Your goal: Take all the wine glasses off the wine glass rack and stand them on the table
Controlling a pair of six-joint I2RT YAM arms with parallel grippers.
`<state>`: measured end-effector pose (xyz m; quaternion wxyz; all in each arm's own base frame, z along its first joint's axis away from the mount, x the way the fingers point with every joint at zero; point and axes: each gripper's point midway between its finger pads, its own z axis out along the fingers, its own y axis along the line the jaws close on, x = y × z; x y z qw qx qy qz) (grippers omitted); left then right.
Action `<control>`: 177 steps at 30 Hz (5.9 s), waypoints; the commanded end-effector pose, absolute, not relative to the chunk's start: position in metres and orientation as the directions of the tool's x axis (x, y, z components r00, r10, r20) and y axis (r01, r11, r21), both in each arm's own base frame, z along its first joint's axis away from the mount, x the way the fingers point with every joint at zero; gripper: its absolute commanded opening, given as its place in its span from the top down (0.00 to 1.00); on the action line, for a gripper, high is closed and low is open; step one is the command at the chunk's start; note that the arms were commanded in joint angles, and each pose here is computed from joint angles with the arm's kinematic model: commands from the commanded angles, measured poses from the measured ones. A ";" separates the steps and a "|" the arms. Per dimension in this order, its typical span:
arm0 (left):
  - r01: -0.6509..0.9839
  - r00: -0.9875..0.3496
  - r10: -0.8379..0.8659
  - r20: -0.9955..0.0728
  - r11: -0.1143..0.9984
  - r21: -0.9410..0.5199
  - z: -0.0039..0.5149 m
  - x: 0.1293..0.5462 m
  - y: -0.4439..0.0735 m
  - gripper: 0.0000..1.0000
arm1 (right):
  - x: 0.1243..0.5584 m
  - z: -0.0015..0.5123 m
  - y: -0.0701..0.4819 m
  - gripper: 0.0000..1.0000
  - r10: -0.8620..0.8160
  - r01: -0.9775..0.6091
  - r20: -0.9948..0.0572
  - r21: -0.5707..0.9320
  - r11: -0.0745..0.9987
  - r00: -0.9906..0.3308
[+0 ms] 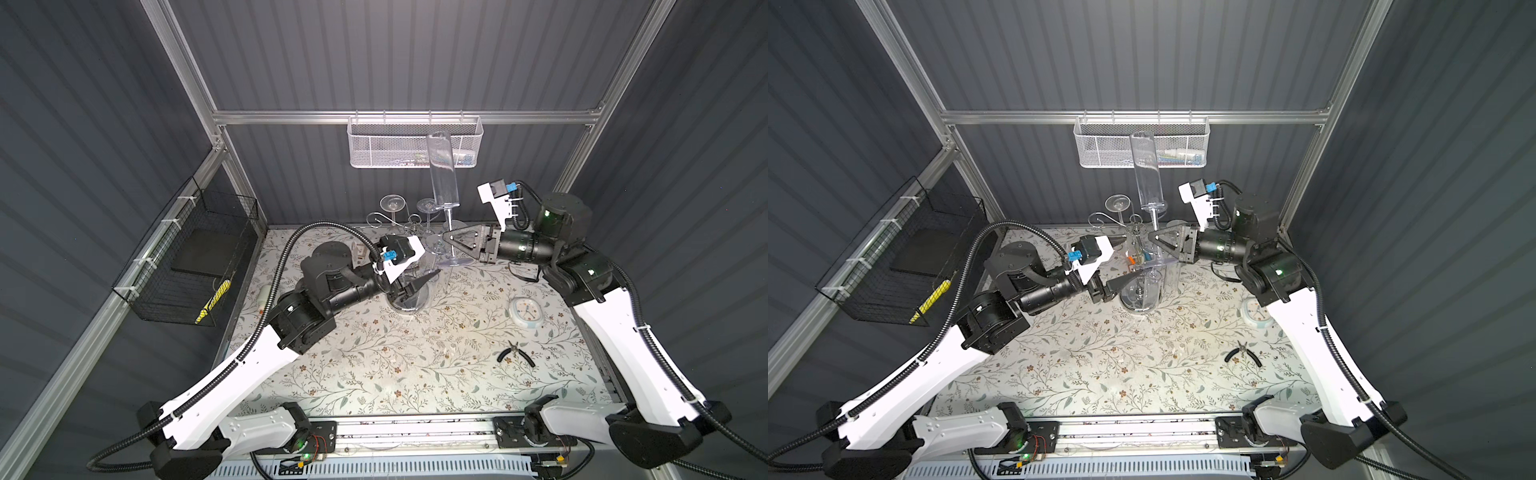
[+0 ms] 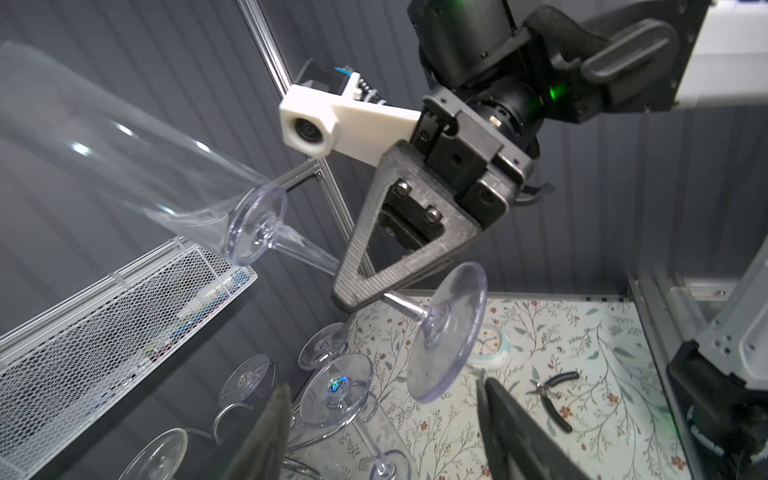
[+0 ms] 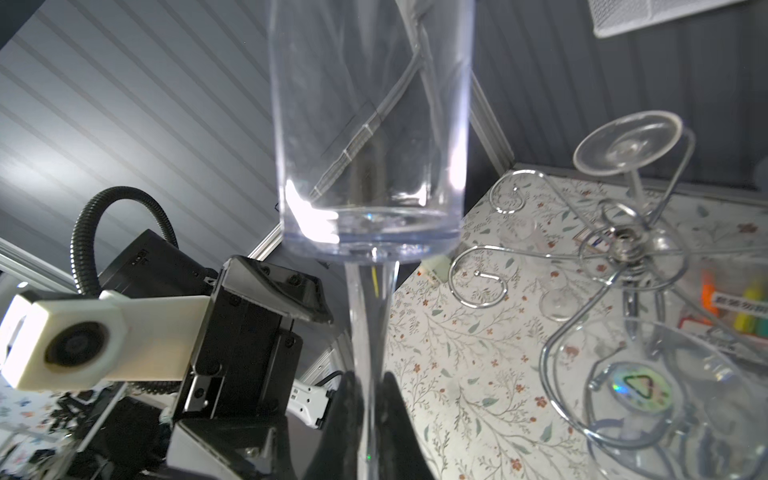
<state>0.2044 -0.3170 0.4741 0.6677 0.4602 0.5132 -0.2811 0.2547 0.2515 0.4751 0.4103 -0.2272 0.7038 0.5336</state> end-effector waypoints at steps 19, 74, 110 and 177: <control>0.922 -0.059 -0.458 -0.887 0.316 -0.224 0.544 0.250 -0.299 0.18 | 0.234 0.459 0.235 1.00 0.024 -0.892 -0.989 0.140 0.430 -0.143; 0.914 -0.388 -0.361 -0.848 -0.032 -0.405 0.513 0.249 -0.345 0.45 | 0.232 0.412 0.249 1.00 -0.037 -0.825 -0.995 0.054 0.562 -0.090; 0.931 -0.334 -0.368 -0.868 0.018 -0.366 0.519 0.238 -0.332 0.65 | 0.225 0.413 0.261 0.01 -0.009 -0.855 -0.996 0.076 0.512 -0.094; 0.248 0.097 -0.008 -0.995 0.969 0.016 0.259 0.338 -0.167 0.65 | 0.242 0.363 0.139 0.01 0.120 -0.408 -0.993 0.115 0.905 -0.014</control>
